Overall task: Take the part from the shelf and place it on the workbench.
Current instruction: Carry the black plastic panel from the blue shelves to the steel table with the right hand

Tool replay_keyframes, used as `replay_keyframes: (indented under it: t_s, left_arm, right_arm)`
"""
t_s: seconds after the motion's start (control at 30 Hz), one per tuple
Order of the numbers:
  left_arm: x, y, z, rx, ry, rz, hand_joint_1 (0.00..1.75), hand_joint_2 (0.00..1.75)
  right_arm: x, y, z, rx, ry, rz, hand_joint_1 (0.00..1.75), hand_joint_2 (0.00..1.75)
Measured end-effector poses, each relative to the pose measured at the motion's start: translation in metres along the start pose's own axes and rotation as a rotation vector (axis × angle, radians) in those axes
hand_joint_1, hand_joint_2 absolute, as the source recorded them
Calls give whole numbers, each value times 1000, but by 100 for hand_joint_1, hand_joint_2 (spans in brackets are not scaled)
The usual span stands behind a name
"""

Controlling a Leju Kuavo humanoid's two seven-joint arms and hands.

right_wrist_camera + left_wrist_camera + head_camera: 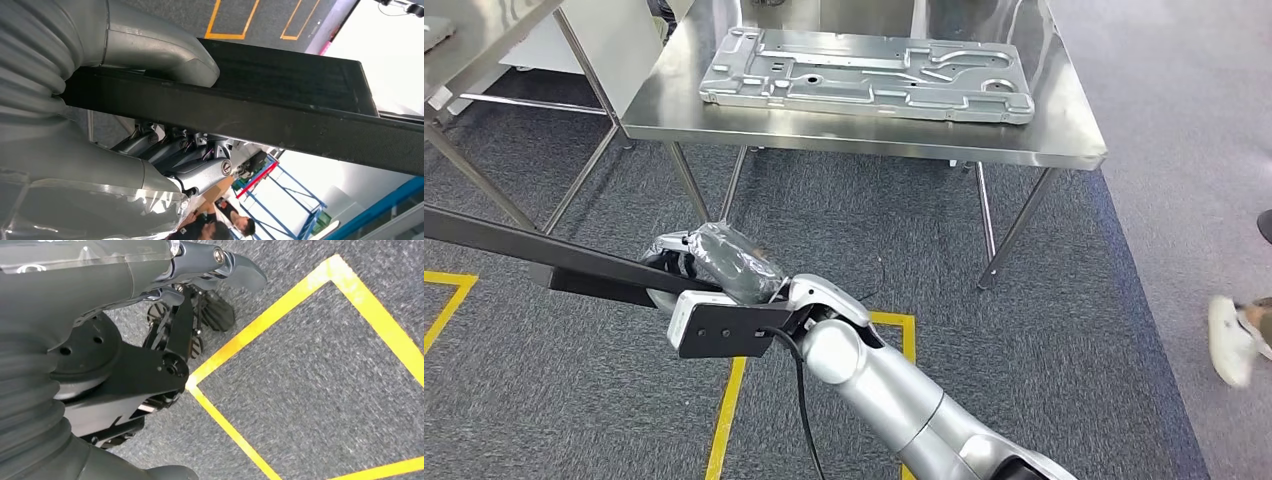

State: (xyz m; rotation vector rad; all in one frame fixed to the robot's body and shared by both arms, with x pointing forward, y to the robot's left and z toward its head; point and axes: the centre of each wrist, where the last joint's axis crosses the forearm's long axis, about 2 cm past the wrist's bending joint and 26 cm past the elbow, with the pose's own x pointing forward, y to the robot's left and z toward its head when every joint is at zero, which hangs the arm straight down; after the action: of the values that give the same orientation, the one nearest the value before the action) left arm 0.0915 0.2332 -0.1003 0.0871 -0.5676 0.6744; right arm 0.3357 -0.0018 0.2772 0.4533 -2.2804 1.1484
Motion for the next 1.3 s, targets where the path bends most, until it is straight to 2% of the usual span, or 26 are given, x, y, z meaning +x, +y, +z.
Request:
replay_keyframes:
  t_s: [1.3]
  left_arm:
    - [-1, -3, 1, -1, -7, 16, 0, 175]
  right_arm:
    - [-1, -3, 0, 9, 3, 16, 143, 175]
